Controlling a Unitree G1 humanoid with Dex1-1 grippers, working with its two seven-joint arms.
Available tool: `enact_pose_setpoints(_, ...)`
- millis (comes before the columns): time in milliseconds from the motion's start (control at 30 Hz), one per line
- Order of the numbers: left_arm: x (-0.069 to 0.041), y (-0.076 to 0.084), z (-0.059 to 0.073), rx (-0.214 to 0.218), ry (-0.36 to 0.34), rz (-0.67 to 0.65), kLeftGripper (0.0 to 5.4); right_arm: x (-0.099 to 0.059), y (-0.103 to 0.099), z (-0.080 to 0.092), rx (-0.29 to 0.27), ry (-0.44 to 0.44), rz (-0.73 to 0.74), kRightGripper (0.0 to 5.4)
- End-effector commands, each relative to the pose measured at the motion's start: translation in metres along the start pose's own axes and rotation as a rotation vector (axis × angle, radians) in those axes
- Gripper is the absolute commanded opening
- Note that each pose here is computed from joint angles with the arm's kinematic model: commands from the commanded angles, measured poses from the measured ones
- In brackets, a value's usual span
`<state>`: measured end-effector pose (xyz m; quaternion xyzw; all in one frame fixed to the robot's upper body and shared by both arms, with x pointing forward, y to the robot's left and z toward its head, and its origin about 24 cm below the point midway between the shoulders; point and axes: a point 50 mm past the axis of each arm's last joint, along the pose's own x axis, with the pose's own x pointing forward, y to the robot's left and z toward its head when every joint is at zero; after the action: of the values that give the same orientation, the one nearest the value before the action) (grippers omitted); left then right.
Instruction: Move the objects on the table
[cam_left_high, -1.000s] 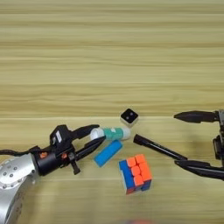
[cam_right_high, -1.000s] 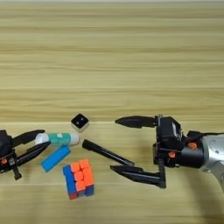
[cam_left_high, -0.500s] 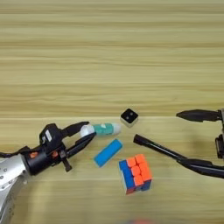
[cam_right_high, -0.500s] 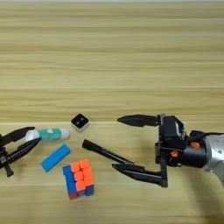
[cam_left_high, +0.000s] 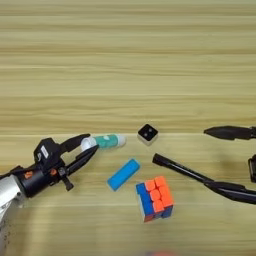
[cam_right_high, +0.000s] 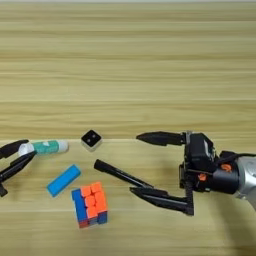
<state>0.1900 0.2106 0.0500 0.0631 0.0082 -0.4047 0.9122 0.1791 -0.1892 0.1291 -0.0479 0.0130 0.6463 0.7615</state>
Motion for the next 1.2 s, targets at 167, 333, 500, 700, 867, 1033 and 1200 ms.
enact_pose_setpoints(167, -0.002, 0.001, -0.004, 0.025, 0.042, -0.033, 1.55, 0.001, 0.0, 0.005, -0.018, -0.014, -0.008, 5.4)
enact_pose_setpoints(333, 0.0, 0.0, -0.006, 0.018, 0.054, -0.049, 1.55, 0.001, -0.002, 0.006, -0.024, -0.017, -0.011, 5.4)
enact_pose_setpoints(500, 0.001, -0.006, -0.014, -0.01, 0.071, -0.058, 1.55, 0.0, -0.003, 0.006, -0.03, -0.017, -0.014, 5.4)
enact_pose_setpoints(700, 0.0, -0.016, -0.028, -0.015, 0.14, -0.086, 1.55, -0.002, -0.005, 0.008, -0.037, -0.015, -0.012, 5.4)
enact_pose_setpoints(867, -0.004, -0.02, -0.039, 0.007, 0.246, -0.104, 1.55, -0.001, -0.007, 0.009, -0.042, -0.016, -0.008, 5.4)
enact_pose_setpoints(1033, -0.006, -0.02, -0.045, 0.012, 0.288, -0.095, 1.55, -0.002, -0.007, 0.009, -0.041, -0.015, -0.007, 5.4)
enact_pose_setpoints(1200, -0.004, -0.02, -0.047, 0.027, 0.307, -0.105, 1.55, -0.001, -0.007, 0.009, -0.041, -0.014, -0.007, 5.4)
